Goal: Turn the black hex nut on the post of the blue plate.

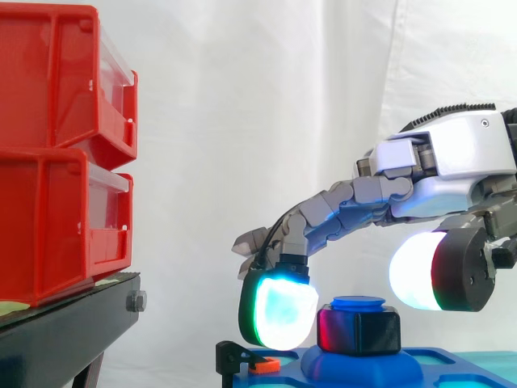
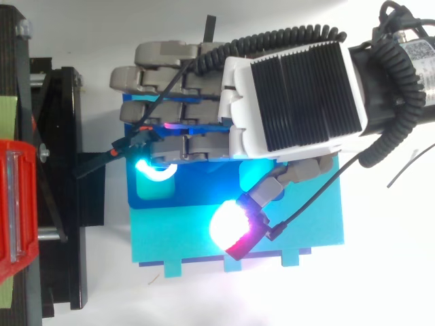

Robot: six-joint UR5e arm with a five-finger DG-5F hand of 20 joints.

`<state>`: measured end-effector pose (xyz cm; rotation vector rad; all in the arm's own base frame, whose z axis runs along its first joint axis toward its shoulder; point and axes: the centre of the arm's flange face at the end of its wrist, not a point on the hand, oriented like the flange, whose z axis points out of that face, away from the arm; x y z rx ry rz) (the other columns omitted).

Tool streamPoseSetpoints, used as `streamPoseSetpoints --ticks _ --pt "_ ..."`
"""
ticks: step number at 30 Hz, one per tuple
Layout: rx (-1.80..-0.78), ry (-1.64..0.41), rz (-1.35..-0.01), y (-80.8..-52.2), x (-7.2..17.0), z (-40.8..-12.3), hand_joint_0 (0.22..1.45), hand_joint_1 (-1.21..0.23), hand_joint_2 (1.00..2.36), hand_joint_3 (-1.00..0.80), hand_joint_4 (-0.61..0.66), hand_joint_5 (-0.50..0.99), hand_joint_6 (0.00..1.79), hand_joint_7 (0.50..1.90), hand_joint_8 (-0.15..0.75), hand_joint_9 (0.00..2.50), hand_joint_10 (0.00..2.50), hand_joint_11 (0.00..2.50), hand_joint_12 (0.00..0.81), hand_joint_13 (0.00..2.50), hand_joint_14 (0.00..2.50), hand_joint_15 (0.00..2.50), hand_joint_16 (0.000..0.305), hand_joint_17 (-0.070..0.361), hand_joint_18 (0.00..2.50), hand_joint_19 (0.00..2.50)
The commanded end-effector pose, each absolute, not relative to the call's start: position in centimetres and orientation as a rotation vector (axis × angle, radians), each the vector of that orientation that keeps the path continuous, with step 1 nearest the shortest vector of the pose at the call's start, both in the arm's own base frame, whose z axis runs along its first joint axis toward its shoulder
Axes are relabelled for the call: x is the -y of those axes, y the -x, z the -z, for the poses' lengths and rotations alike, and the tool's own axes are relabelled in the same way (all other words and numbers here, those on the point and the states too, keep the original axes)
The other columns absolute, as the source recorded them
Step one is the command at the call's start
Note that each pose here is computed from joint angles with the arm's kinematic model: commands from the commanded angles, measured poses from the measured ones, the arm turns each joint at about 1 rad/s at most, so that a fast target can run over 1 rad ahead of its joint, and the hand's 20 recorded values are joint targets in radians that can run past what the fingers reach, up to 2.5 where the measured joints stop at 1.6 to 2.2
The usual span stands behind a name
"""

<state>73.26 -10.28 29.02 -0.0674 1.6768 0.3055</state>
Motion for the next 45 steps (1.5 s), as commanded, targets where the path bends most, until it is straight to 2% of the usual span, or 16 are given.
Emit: streamPoseSetpoints --ticks 1,45 --pt "-1.680 0.066 -0.304 -73.2 10.5 -28.9 0.46 -0.40 1.00 -0.50 0.21 -0.18 0.50 0.90 0.272 0.30 0.00 0.00 0.396 0.05 0.00 0.00 0.060 0.135 0.00 0.11" --pt "-1.693 0.074 -0.285 -72.6 12.3 -28.8 0.46 -0.46 1.00 -0.50 0.21 -0.18 0.50 0.97 0.271 0.30 0.00 0.01 0.393 0.06 0.00 0.00 0.059 0.134 0.00 0.11"
